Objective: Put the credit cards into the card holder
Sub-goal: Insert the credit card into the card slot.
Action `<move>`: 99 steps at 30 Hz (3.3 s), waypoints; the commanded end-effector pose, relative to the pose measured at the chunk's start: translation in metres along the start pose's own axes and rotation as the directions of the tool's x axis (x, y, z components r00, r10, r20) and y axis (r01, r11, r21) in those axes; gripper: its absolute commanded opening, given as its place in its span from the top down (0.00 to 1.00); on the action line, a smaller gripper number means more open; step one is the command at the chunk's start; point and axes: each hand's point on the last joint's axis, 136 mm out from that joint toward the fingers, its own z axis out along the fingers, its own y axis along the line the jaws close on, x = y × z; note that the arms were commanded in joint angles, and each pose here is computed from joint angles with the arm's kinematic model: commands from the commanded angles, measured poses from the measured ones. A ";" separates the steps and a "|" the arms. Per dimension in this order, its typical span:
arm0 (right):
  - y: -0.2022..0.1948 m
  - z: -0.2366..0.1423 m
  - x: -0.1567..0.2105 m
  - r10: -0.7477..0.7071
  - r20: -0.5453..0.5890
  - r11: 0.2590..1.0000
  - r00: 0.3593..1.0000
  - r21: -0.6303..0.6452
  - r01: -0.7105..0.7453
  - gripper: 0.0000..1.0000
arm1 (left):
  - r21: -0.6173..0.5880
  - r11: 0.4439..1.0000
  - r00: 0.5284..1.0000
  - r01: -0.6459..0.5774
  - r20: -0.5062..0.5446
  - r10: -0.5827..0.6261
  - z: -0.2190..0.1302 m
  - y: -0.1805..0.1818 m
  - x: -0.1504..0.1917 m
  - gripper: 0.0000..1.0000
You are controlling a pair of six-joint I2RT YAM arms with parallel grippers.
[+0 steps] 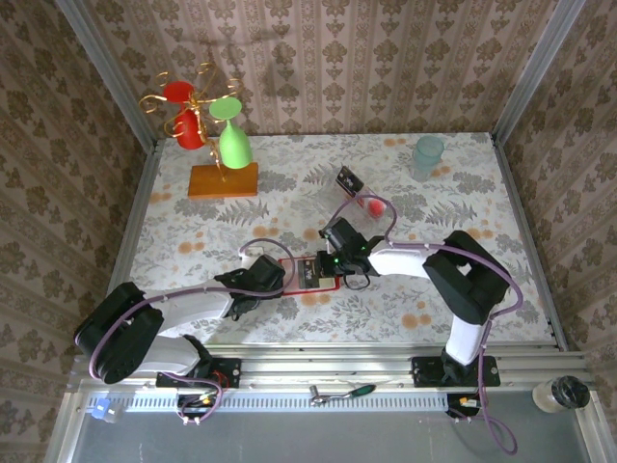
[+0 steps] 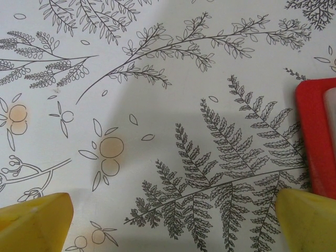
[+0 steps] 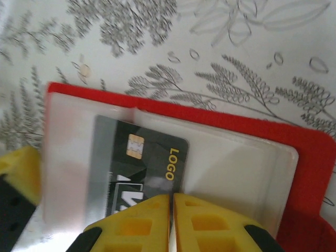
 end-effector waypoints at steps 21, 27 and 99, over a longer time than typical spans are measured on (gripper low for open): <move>0.046 -0.006 -0.005 -0.094 -0.021 0.995 0.995 -0.032 0.093 0.90 | -0.018 1.000 1.000 0.006 0.020 -0.006 -0.010 0.009 -0.011 0.00; 0.044 -0.013 -0.005 -0.110 -0.018 0.994 0.994 -0.016 0.110 0.91 | -0.032 0.999 0.999 0.033 0.032 -0.032 -0.016 0.023 -0.016 0.00; 0.042 0.014 -0.018 -0.083 -0.078 0.996 0.994 -0.025 0.081 0.98 | -0.006 1.000 0.999 -0.003 -0.052 0.003 0.010 0.010 -0.017 0.00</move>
